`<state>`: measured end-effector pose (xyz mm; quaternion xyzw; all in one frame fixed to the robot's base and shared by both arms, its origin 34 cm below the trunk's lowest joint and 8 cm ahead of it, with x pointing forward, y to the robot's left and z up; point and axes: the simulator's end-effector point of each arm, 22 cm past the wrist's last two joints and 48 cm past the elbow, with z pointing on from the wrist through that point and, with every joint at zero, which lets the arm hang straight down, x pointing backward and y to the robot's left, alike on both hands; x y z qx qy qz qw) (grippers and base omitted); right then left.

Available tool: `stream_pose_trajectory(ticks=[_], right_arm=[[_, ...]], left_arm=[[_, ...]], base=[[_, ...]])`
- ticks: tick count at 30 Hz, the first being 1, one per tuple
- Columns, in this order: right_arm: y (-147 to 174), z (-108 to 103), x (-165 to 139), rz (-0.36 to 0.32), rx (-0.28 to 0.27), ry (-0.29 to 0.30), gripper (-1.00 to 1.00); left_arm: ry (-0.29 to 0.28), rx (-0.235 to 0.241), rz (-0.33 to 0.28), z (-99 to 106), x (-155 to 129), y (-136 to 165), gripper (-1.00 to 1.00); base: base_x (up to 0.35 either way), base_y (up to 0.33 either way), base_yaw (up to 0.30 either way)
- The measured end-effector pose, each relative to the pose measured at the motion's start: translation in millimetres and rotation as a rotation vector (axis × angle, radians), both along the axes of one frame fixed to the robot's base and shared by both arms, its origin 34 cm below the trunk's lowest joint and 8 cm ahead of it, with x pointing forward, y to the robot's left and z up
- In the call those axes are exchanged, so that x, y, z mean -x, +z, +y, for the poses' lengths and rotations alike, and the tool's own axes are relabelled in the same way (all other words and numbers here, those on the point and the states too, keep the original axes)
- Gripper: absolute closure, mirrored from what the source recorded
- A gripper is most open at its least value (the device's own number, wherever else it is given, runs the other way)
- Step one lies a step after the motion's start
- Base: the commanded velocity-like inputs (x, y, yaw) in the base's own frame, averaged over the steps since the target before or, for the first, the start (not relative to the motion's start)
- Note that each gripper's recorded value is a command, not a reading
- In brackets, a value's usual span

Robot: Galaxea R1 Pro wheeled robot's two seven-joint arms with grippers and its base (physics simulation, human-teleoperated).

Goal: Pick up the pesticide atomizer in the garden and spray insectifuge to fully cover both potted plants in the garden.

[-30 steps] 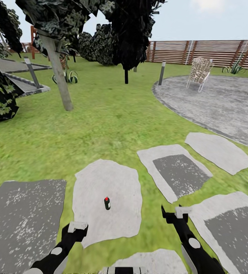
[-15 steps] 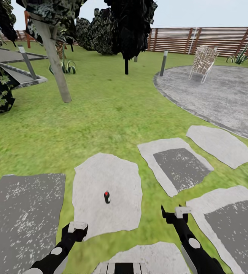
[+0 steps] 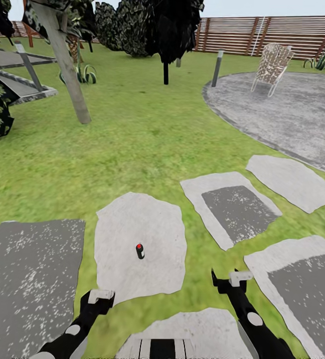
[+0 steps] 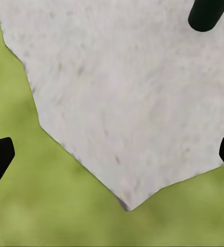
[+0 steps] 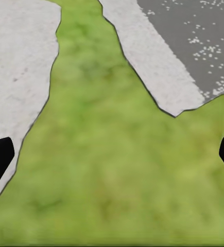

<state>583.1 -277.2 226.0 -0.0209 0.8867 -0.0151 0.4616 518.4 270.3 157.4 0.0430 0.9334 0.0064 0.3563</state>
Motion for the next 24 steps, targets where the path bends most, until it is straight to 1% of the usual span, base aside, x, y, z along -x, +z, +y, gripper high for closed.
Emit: stream_pose_trajectory(ticks=[4,9,11,21,24], right_arm=[[-9.0,0.8,4.9,0.018,-0.001,0.000,-1.00],[-19.9,1.0,11.4,0.039,-0.001,0.000,-1.00],[-24.0,0.9,13.7,0.047,-0.001,0.000,-1.00],[-23.6,1.3,13.2,0.045,-0.002,0.001,-1.00],[-23.4,1.3,13.2,0.045,-0.002,0.001,-1.00]], left_arm=[[-0.003,0.002,-0.021,-0.7,-0.8,-1.9,-1.00],[-0.004,0.002,-0.006,-0.6,5.6,-10.5,-1.00],[-0.004,0.002,0.000,-0.7,8.5,-14.1,-1.00],[0.004,-0.004,-0.008,1.9,6.5,-12.8,-1.00],[0.004,-0.005,-0.008,2.1,6.4,-12.5,-1.00]], base=[[0.000,0.000,0.000],[0.000,0.000,-0.052],[0.000,0.000,-0.228],[0.001,0.000,-0.275],[0.136,0.000,-0.213]])
